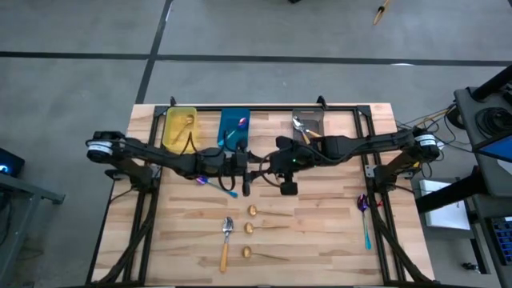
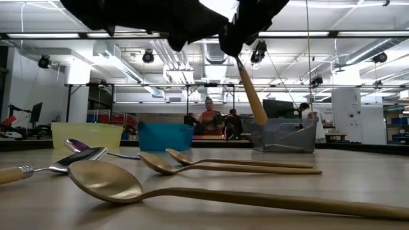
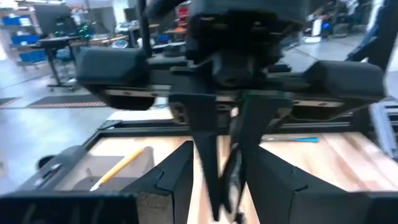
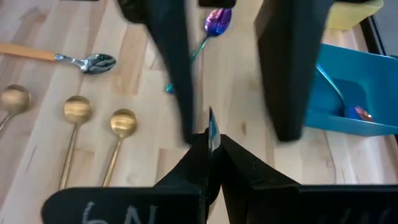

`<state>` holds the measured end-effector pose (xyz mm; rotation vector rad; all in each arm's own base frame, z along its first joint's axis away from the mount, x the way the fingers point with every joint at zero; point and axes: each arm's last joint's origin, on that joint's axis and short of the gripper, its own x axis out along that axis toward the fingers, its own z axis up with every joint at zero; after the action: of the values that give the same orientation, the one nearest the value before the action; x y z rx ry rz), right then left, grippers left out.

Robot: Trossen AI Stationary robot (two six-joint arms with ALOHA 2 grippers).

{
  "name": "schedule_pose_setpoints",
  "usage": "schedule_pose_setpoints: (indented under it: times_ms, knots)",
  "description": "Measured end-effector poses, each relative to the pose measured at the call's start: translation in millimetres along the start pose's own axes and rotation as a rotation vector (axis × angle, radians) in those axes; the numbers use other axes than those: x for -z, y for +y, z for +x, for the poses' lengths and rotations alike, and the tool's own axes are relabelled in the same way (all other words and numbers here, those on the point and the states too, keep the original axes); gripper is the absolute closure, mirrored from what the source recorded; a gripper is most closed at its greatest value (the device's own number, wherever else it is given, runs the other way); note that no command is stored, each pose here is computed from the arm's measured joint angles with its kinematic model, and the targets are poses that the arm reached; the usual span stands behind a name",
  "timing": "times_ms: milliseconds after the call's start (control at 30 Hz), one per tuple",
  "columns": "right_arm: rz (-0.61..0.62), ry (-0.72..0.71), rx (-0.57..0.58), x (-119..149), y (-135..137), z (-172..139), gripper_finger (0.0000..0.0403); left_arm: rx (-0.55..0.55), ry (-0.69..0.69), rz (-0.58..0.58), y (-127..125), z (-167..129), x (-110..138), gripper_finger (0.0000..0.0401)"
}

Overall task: Sort silverware by color (type)
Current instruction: Put the yellow spoon into the black bin

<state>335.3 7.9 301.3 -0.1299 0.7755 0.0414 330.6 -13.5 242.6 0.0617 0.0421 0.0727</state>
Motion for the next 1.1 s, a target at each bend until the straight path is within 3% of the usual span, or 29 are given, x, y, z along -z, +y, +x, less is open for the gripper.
schedule_pose_setpoints:
  times_ms: [333, 600, 1100]
  knots:
    - [0.011, 0.022, 0.021, 3, 0, 1, 0.0391, 0.027, -0.041, -0.022, -3, 13, 15, 0.0290]
    - [0.019, 0.011, 0.021, 2, -1, 1, 0.0390, -0.024, -0.040, -0.053, -2, 12, 15, 0.0392]
    - [0.078, 0.014, 0.021, 2, 0, 3, 0.0390, -0.039, -0.036, -0.125, -3, 11, 14, 0.0399]
